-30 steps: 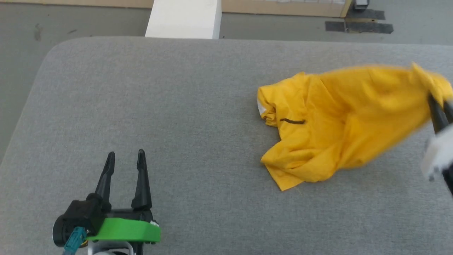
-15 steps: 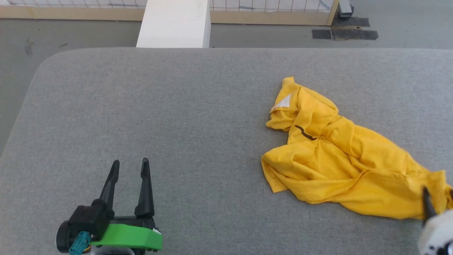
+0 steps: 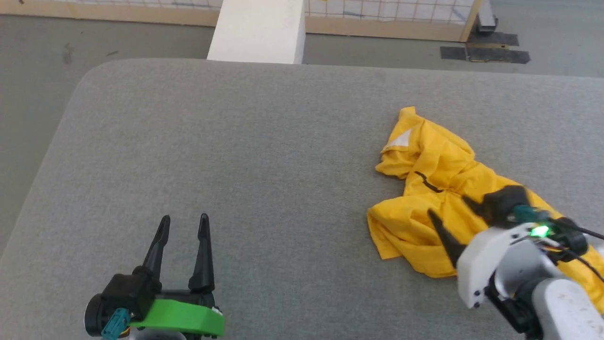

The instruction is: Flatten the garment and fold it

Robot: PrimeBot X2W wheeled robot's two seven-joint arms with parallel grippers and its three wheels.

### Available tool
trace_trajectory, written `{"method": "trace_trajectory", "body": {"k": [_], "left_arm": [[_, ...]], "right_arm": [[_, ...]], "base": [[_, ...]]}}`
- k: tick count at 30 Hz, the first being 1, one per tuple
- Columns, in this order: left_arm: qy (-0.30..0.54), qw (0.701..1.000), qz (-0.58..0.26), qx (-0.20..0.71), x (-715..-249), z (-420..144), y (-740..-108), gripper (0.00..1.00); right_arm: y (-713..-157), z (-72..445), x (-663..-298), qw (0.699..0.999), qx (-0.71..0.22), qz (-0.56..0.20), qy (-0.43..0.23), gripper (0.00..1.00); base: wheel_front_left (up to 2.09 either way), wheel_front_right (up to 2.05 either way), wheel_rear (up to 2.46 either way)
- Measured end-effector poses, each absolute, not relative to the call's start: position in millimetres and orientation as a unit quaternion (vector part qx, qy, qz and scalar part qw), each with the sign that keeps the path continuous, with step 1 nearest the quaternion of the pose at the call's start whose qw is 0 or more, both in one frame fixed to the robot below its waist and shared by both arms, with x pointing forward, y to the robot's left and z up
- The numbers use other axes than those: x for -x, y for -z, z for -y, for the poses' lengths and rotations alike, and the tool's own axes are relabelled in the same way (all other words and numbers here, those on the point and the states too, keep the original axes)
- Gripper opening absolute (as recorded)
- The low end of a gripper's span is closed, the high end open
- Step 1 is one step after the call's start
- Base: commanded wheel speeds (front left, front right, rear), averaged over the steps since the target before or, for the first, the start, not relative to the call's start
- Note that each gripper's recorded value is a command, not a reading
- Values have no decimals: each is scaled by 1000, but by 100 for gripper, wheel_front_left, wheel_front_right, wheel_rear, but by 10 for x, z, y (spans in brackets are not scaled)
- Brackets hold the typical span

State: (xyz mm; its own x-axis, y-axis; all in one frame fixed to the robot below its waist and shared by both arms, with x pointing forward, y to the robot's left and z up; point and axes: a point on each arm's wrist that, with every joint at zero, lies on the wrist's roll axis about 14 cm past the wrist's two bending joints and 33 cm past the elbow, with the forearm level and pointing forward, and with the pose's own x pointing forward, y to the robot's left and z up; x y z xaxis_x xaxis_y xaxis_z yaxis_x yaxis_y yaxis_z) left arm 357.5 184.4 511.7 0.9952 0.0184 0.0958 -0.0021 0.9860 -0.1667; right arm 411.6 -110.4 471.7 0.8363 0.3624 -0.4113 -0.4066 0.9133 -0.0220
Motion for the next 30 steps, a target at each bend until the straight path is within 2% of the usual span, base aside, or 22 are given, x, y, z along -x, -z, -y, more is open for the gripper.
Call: {"method": "trace_trajectory", "body": {"k": [7, 8, 11, 14, 22, 26, 30], "left_arm": [[-34, 995, 39, 79, -3543, -2015, -5056, 100], [-39, 995, 39, 79, -3544, -2046, -5052, 100], [-52, 995, 35, 76, -3534, -2127, -5026, 100], [-60, 995, 29, 73, -3520, -2177, -4992, 100], [-52, 995, 43, 77, -3521, -2131, -5072, 100], [-44, 995, 48, 79, -3534, -2083, -5108, 100], [-42, 995, 47, 82, -3538, -2066, -5099, 100]], "right_arm": [[-4025, 811, -3996, 902, 106, -324, -266, 100], [-3950, 769, -3974, 894, 111, -336, -275, 0], [-3819, 684, -3955, 881, 108, -357, -290, 0], [-3903, 646, -4105, 890, 106, -335, -292, 0], [-4909, 421, -4566, 937, 88, -159, -298, 0], [-5266, -18, -4379, 926, 69, -104, -355, 0], [-5107, -521, -3887, 883, 52, -142, -445, 0]], "base": [[0, 0, 0], [0, 0, 0], [0, 0, 0], [0, 0, 0], [0, 0, 0], [0, 0, 0], [0, 0, 0]]}}
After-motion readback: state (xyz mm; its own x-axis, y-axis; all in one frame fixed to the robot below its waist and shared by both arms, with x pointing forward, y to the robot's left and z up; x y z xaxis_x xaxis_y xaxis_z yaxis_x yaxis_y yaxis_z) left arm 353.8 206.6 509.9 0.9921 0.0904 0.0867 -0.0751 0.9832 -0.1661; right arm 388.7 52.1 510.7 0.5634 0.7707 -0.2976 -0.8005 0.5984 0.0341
